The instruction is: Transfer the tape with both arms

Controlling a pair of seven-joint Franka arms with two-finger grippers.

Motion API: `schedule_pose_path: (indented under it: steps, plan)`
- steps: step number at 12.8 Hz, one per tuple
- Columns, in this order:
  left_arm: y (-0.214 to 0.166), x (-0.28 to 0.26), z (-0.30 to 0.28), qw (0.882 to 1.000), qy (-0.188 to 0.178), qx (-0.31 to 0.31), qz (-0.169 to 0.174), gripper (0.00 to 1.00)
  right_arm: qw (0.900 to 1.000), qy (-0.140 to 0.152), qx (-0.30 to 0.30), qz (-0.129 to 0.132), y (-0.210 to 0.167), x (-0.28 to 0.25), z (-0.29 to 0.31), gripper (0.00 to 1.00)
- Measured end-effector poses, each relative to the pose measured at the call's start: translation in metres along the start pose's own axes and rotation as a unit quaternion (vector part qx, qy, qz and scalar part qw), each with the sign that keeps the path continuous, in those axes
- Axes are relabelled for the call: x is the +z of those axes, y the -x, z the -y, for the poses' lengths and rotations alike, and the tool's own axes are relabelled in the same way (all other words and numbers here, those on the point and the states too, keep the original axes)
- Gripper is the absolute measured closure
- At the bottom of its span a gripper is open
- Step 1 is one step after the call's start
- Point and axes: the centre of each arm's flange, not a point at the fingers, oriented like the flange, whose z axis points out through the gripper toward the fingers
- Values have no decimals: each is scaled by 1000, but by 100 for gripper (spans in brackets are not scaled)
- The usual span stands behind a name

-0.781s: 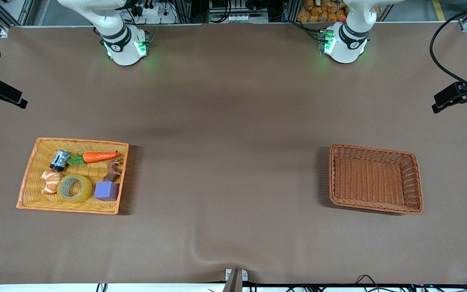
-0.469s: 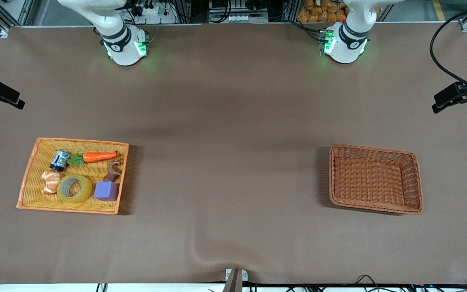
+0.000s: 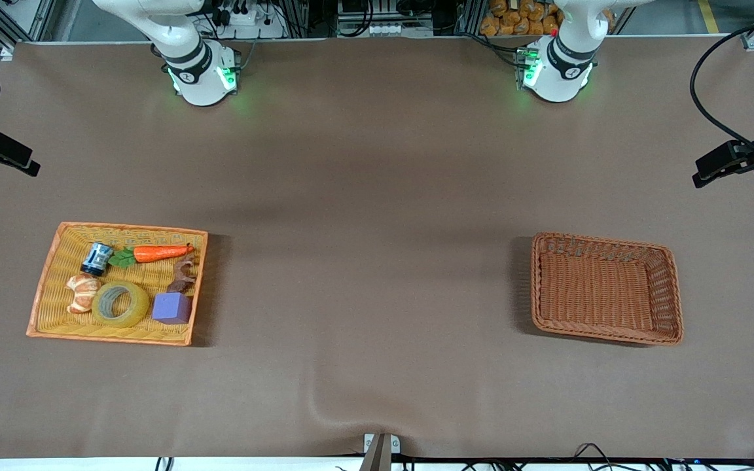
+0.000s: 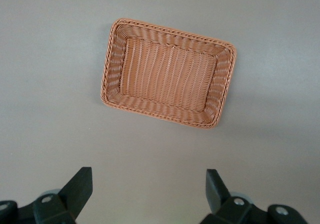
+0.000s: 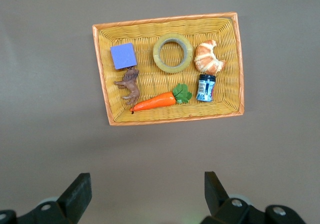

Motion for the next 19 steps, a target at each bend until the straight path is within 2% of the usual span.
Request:
schedule_pose_path:
  steps: [12,15,19]
  plan:
    - [-4,2,0,1000,1,0,-6,0,1000,1,-8,2,-5,7,10,0]
    - [-5,3,-1,1000,1,0,-5,0,999,4,-33,21,-34,56,43,0]
    - [-5,4,-3,1000,1,2,-5,0,996,17,-69,49,-87,171,97,0]
